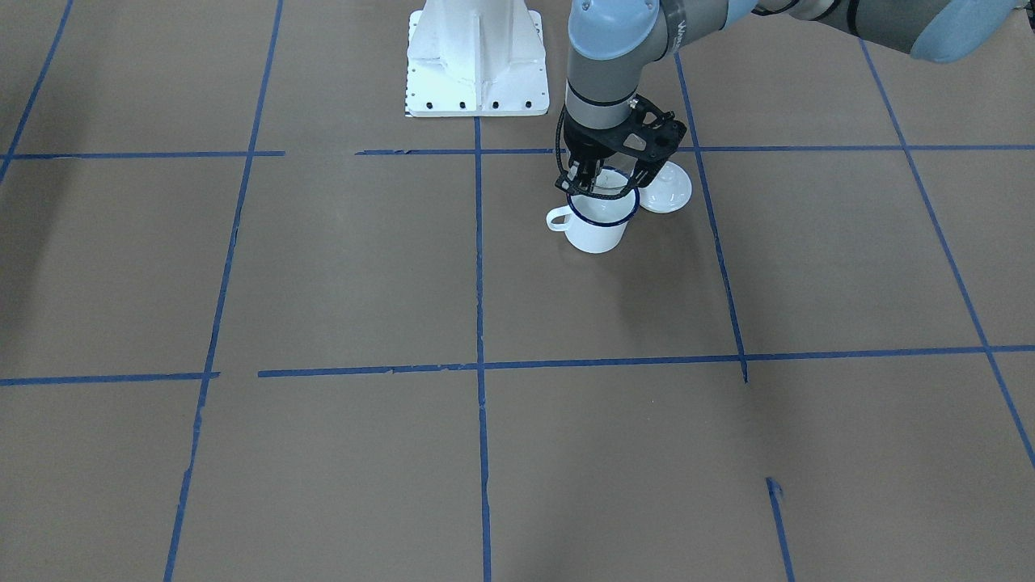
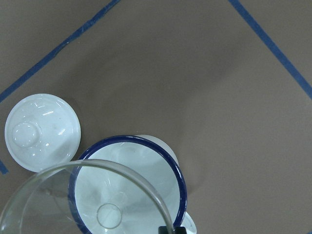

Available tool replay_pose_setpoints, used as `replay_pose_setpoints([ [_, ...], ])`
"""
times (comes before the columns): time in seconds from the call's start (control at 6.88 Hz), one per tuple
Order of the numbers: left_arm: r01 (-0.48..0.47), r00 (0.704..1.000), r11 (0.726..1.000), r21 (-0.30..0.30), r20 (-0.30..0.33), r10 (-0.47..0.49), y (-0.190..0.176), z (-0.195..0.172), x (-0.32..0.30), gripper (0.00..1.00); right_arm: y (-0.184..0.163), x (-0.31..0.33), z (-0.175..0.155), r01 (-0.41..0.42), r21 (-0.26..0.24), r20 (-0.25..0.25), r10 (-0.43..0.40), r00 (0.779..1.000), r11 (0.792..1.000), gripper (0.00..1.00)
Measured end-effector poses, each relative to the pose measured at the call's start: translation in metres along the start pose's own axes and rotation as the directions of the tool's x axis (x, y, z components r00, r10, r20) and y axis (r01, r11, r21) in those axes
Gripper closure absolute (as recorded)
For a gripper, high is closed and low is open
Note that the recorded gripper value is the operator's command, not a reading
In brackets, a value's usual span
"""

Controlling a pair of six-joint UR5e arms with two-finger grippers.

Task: Place funnel on cup
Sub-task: 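Lower the funnel into the mug mouth with the left gripper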

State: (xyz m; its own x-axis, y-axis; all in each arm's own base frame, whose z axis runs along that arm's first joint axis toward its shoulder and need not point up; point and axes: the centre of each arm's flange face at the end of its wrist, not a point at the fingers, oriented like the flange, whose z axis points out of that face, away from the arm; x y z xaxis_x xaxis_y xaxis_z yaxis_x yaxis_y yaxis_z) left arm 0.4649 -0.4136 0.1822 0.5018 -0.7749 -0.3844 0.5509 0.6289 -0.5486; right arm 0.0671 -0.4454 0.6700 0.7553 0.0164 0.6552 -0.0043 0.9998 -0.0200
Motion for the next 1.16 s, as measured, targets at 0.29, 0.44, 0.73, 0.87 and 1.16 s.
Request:
replay_pose_setpoints([
  [0.29, -0.041, 0.999, 0.999, 0.004, -0.007, 0.041, 0.001, 0.000, 0.001, 1.00, 0.000, 0.000, 0.000, 0.000, 0.000, 0.000, 0.000, 1.000, 1.000, 0.00],
  [0.44, -0.053, 0.998, 0.998, 0.015, -0.016, 0.054, 0.000, 0.000, 0.002, 1.00, 0.000, 0.000, 0.000, 0.000, 0.000, 0.000, 0.000, 1.000, 1.000, 0.00],
  [0.73, -0.066, 0.997, 0.997, 0.031, -0.025, 0.067, -0.004, 0.008, 0.007, 1.00, 0.000, 0.000, 0.000, 0.000, 0.000, 0.000, 0.000, 1.000, 1.000, 0.00],
  [0.87, -0.074, 0.997, 0.997, 0.034, -0.023, 0.075, -0.006, 0.015, 0.010, 1.00, 0.000, 0.000, 0.000, 0.000, 0.000, 0.000, 0.000, 1.000, 1.000, 0.00],
  [1.16, -0.077, 0.997, 0.996, 0.037, -0.015, 0.077, -0.011, 0.023, 0.010, 1.00, 0.000, 0.000, 0.000, 0.000, 0.000, 0.000, 0.000, 1.000, 1.000, 0.00],
])
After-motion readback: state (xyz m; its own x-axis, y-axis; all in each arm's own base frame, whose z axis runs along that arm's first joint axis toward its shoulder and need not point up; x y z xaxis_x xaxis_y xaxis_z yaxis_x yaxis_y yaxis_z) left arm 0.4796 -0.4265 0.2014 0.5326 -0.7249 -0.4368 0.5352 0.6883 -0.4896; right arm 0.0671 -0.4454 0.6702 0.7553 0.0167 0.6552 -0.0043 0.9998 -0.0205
